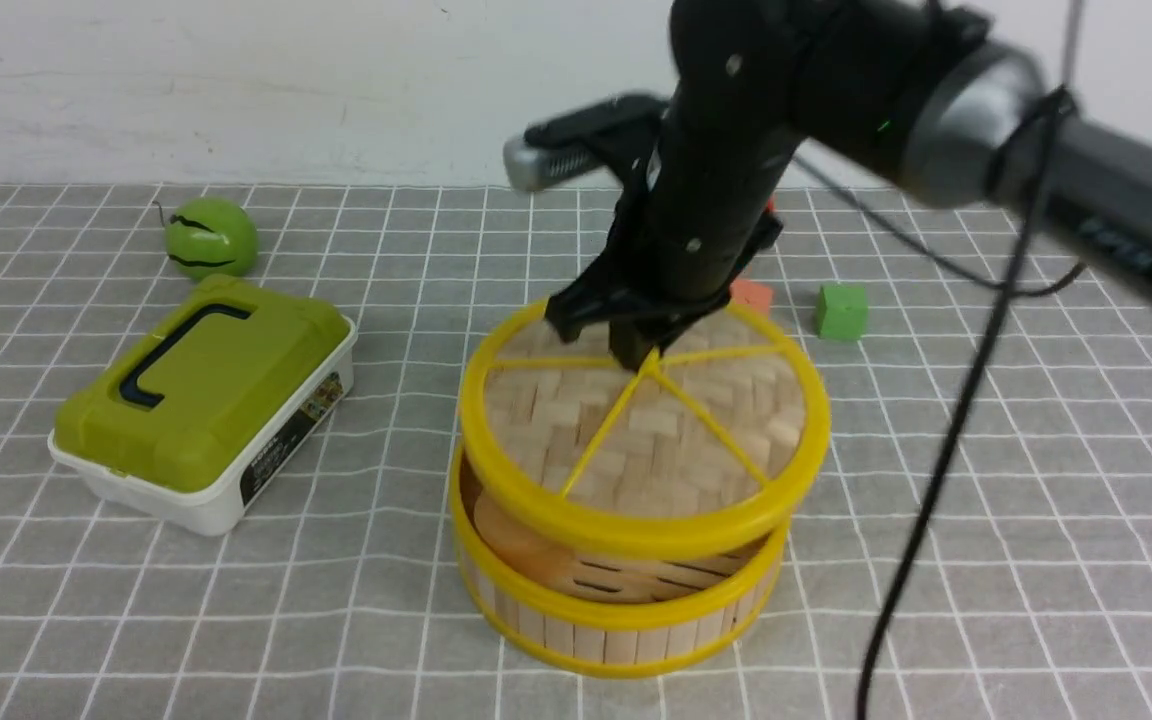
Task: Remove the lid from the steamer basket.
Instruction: Use the right arm to place the steamer lid on the table
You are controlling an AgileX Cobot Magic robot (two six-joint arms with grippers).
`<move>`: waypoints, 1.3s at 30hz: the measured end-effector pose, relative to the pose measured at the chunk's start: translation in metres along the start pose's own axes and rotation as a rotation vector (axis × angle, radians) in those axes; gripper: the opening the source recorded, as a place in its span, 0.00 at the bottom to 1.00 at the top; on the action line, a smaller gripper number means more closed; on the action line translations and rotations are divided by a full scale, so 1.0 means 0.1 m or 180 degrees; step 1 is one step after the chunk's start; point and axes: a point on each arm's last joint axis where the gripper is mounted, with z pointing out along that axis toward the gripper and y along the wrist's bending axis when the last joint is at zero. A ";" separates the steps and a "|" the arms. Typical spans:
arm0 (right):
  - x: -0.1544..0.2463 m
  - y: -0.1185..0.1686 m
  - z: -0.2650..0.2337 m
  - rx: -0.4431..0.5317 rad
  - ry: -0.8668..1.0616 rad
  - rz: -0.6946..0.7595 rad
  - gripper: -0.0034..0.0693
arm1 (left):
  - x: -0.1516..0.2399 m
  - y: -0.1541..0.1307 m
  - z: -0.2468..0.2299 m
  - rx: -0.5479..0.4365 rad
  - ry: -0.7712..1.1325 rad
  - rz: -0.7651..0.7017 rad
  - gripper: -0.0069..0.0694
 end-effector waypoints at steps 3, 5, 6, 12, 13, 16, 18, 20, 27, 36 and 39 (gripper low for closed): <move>0.00 -0.02 -0.33 0.0124 -0.0205 -0.0047 0.16 | 0.00 0.00 0.00 0.0000 0.0000 0.0000 0.40; 0.03 -0.05 -0.61 0.0253 -0.0380 -0.0086 0.16 | 0.00 0.00 0.00 0.0000 0.0000 0.0000 0.40; 0.04 -0.08 -0.74 0.0336 -0.0461 -0.0100 0.16 | 0.00 0.00 0.00 0.0000 0.0000 0.0000 0.40; 0.21 -0.51 -1.39 0.0630 -0.0816 0.0209 0.16 | 0.00 0.00 0.00 0.0000 0.0000 0.0000 0.40; 0.27 -0.64 -1.45 0.0707 -0.0811 0.0302 0.16 | 0.00 0.00 0.00 0.0000 0.0000 0.0000 0.40; 0.45 -0.95 -1.45 0.0882 -0.0666 0.0546 0.16 | 0.00 0.00 0.00 0.0000 0.0000 0.0000 0.40; 0.62 -1.20 -1.32 0.0989 -0.0410 0.0737 0.16 | 0.00 0.00 0.00 0.0000 0.0000 0.0000 0.40; 0.82 -1.39 -1.08 0.1034 -0.0066 0.0895 0.16 | 0.00 0.00 0.00 0.0000 0.0000 0.0000 0.40; 1.25 -1.59 -0.19 0.0912 0.0190 0.1028 0.16 | 0.00 0.00 0.00 0.0000 0.0000 0.0000 0.40; 1.33 -1.72 0.48 0.0871 0.0251 0.1300 0.16 | 0.00 0.00 0.00 0.0000 0.0000 0.0000 0.40; 1.34 -1.73 0.57 0.0865 0.0294 0.1331 0.18 | 0.00 0.00 0.00 0.0000 0.0000 0.0000 0.40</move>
